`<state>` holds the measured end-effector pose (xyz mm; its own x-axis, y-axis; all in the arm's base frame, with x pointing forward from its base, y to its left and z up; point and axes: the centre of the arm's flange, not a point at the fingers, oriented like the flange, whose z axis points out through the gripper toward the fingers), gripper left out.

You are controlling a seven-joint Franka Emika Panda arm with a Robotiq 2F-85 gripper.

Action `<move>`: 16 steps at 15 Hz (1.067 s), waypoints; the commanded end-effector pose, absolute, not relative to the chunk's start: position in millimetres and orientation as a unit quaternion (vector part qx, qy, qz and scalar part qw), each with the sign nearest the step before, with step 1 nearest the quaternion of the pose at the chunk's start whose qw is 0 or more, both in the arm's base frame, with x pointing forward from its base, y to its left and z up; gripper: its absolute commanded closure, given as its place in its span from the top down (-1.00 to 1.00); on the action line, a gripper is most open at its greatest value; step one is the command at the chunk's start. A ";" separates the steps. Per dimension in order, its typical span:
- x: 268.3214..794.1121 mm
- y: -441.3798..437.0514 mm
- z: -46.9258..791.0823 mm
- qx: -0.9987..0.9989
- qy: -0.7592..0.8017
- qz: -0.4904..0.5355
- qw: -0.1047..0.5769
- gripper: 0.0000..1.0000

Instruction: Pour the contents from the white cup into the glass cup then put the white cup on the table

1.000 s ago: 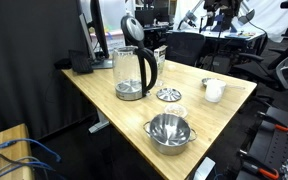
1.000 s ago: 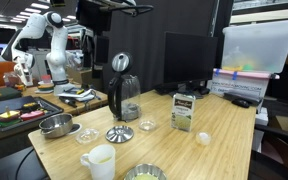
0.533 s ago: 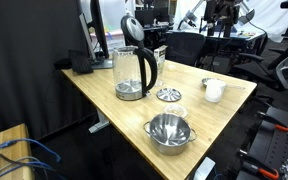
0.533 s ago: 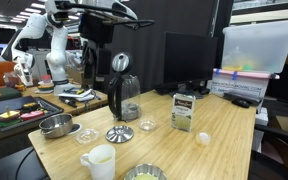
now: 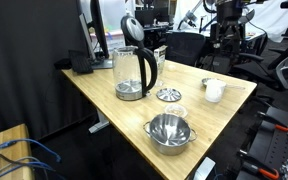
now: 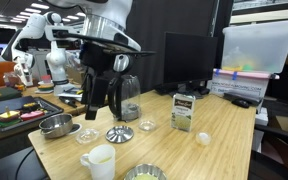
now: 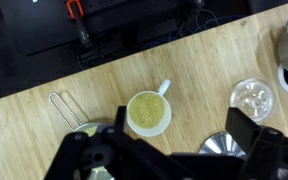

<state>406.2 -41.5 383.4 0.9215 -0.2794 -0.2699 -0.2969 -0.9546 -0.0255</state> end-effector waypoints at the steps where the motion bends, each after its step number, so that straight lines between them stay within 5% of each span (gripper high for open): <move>1: 390.3 -41.2 355.7 -0.972 0.173 0.157 0.020 1.00; 16: 385.2 -23.2 294.7 -0.948 0.249 0.189 0.068 1.00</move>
